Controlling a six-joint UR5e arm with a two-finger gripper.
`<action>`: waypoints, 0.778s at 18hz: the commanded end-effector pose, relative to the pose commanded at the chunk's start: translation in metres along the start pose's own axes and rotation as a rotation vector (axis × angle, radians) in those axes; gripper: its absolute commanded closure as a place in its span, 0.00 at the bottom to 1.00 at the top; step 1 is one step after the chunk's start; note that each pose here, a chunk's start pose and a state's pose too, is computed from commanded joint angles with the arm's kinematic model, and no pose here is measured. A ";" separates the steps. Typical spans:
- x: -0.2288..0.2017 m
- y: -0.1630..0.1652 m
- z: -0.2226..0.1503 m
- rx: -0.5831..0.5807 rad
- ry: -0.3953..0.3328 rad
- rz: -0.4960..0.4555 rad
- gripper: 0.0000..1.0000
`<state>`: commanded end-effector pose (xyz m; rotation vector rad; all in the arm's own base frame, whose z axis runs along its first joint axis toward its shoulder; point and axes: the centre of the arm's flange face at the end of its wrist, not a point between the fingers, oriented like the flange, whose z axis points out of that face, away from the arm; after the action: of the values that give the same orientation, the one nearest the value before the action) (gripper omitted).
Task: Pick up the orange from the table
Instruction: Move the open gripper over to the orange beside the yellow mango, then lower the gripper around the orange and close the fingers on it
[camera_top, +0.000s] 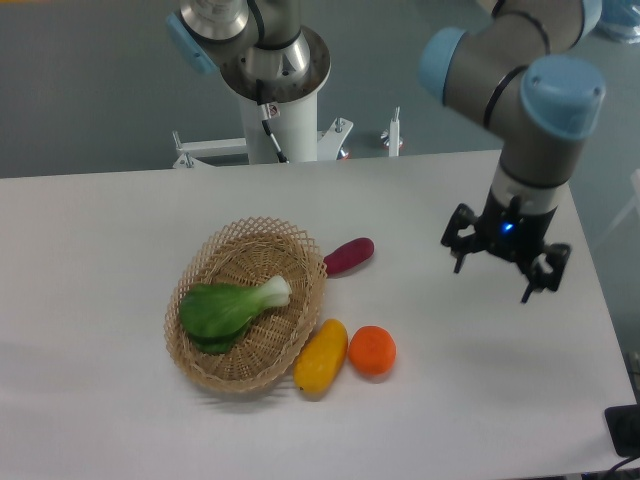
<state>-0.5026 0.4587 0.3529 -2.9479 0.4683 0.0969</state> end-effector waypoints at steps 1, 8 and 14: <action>0.006 -0.015 0.014 -0.018 0.017 0.030 0.00; 0.045 -0.084 0.071 -0.119 0.029 0.189 0.00; 0.067 -0.077 0.111 -0.153 0.043 0.285 0.00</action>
<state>-0.4197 0.5291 0.2483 -3.0136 0.9249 0.1060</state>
